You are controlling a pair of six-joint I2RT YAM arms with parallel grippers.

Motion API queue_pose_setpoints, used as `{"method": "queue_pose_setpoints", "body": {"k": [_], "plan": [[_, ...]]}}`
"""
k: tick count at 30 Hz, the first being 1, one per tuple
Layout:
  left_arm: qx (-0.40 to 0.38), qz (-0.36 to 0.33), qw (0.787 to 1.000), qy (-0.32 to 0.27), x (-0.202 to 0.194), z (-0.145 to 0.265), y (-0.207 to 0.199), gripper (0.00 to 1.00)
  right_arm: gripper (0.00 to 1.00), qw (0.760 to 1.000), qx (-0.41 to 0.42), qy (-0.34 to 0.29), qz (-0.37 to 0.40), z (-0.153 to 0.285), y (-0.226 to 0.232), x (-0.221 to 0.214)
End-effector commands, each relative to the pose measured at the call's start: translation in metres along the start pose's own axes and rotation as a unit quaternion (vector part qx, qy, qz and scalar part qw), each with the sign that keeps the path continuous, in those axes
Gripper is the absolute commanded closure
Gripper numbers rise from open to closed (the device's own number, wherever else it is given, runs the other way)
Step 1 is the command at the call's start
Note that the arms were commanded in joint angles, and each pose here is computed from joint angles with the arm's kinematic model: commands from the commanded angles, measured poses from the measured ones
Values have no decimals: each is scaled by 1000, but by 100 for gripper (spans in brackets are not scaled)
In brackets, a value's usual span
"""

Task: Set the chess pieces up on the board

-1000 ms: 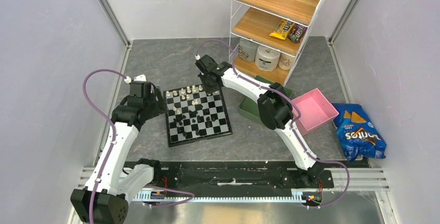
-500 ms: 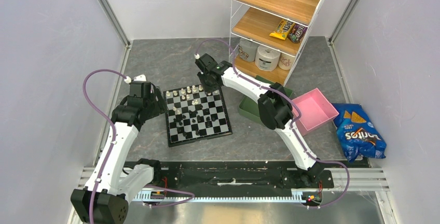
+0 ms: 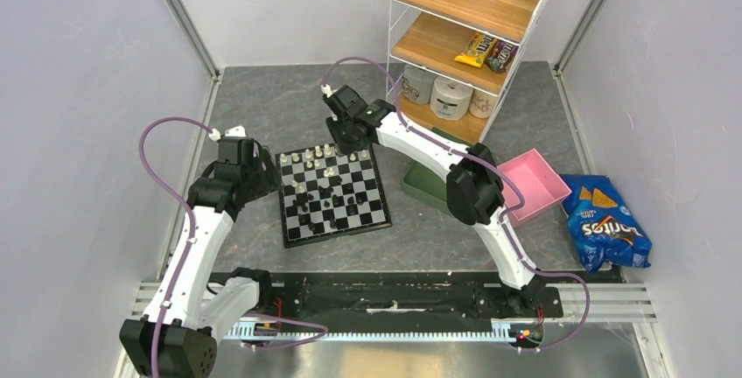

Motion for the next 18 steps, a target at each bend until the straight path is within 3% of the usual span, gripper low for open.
{"method": "queue_pose_setpoints", "body": {"k": [1,18], "plan": [[-10,7,1000,-6,2,0,-2,21,60,998,49,-24,16,16,35,7],[-10,8,1000,-8,2,1,-2,21,62,999,47,11,25,-26,44,-7]]}}
Point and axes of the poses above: each gripper's point midway between its finger pads, its own z axis back along the fingers, its own y axis along the line the jaws close on, x = y × z, the point moved 5 cm from there along z, back along the fingers, and after that the axes turned 1 degree about z, right-handed, at the moved point
